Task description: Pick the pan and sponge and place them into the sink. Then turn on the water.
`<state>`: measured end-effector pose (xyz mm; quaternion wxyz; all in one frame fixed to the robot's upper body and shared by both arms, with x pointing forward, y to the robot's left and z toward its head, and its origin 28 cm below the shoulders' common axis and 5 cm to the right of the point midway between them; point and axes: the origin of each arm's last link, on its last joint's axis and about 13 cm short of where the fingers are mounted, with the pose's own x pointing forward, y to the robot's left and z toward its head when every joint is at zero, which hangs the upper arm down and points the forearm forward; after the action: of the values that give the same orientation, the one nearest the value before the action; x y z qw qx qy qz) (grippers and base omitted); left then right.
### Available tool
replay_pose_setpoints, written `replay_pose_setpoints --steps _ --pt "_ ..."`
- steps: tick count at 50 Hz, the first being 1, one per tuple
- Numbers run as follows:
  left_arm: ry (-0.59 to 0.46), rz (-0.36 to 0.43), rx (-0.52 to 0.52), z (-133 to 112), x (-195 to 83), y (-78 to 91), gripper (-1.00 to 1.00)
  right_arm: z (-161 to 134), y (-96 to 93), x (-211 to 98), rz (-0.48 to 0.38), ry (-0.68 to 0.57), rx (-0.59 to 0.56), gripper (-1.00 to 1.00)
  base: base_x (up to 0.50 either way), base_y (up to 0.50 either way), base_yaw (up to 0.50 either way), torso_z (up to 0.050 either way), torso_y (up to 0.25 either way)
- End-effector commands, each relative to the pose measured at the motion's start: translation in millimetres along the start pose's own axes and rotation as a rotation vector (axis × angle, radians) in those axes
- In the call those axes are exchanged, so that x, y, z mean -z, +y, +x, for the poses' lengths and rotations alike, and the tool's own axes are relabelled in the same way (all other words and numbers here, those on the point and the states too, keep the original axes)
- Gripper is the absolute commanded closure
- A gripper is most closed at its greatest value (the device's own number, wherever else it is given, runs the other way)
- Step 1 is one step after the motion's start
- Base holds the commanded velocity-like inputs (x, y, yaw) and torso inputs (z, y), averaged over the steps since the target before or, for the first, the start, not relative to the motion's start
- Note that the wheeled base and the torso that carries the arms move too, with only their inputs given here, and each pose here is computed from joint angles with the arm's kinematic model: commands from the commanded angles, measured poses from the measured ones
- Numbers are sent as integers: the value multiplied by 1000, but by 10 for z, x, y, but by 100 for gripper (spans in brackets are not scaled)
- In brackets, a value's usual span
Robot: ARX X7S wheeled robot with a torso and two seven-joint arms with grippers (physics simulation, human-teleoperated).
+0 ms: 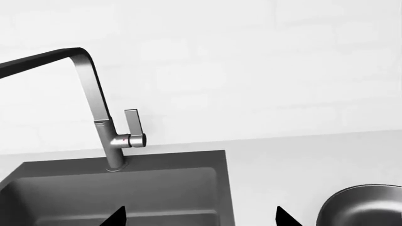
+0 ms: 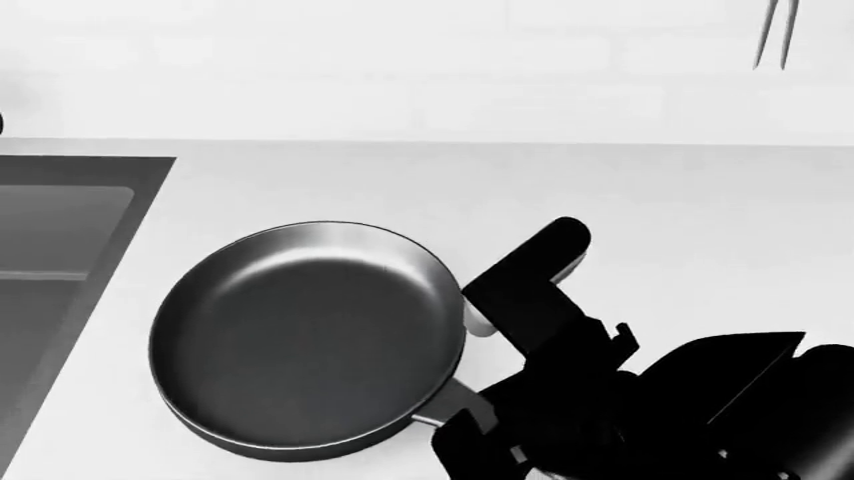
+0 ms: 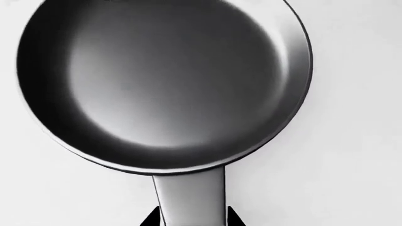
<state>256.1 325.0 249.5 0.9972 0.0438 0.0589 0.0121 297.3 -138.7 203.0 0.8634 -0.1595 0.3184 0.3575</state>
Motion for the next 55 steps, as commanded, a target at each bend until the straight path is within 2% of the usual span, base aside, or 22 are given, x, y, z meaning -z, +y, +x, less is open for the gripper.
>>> replay_pose_setpoints --steps 1,3,4,5,8,11,13,19,23,24,25,26,28,33,34,45,46,47,49,55 --pt "-4 -5 -12 5 3 -9 -100 -218 3 -128 35 -132 65 100 0 0 0 0 0" --pt "-7 -5 -12 -1 -12 -4 -100 -288 0 -160 74 -161 72 100 0 0 0 0 5" --pt "-8 -4 -13 1 -16 -10 -100 -332 -4 -185 46 -174 91 100 0 0 0 0 0" --pt "-9 -5 -13 2 -17 -14 -100 -365 -21 -204 75 -196 116 100 0 0 0 0 0" --pt "-8 -3 -11 -3 -10 0 -100 -485 -51 -247 36 -246 220 100 0 0 0 0 0" --pt "-6 -2 -13 0 -6 5 -100 -566 -39 -219 62 -247 228 100 0 0 0 0 3" --pt "-6 4 -12 6 -16 -1 -100 -634 -39 -193 55 -229 289 100 0 0 0 0 0" --pt "-17 6 -10 6 -67 24 -100 -885 -12 -148 83 -228 368 100 0 0 0 0 2" --pt "-13 8 -13 6 -46 31 -100 -1074 -30 -116 122 -240 427 100 0 0 0 0 3" --pt "-11 4 -15 9 -36 39 -100 -1136 -39 -93 171 -260 469 100 0 0 0 0 0" --pt "-11 4 -15 10 -33 42 -100 -1166 -37 -83 180 -266 478 100 0 0 0 0 0" --pt "-10 2 -15 10 -26 48 -100 -1236 -50 -65 242 -312 516 100 0 0 0 0 0" --pt "-12 -3 -7 14 -20 29 -100 -1312 -51 -38 263 -337 557 100 0 0 0 0 5" --pt "-13 -19 1 11 -27 36 -100 -1392 -31 33 257 -332 593 100 0 0 0 0 0" --pt "-13 -20 -3 12 -20 33 -100 -1397 -27 44 292 -354 594 100 0 0 0 0 0" --pt "-13 -16 -6 0 -20 3 -100 -1392 -27 131 255 -353 602 100 0 0 0 0 2" --pt "-15 -16 -7 -1 -21 12 -100 -1413 -20 108 217 -423 596 100 0 0 0 0 0" --pt "-13 -17 -8 3 -12 12 -100 -1426 -15 110 231 -405 594 100 0 0 0 0 11" --pt "-9 -18 -8 7 14 9 -100 -1417 -9 119 197 -371 589 100 0 0 0 0 0" --pt "-5 -22 -9 4 30 46 -100 -1403 -12 131 205 -373 588 100 3 57 0 3 2"
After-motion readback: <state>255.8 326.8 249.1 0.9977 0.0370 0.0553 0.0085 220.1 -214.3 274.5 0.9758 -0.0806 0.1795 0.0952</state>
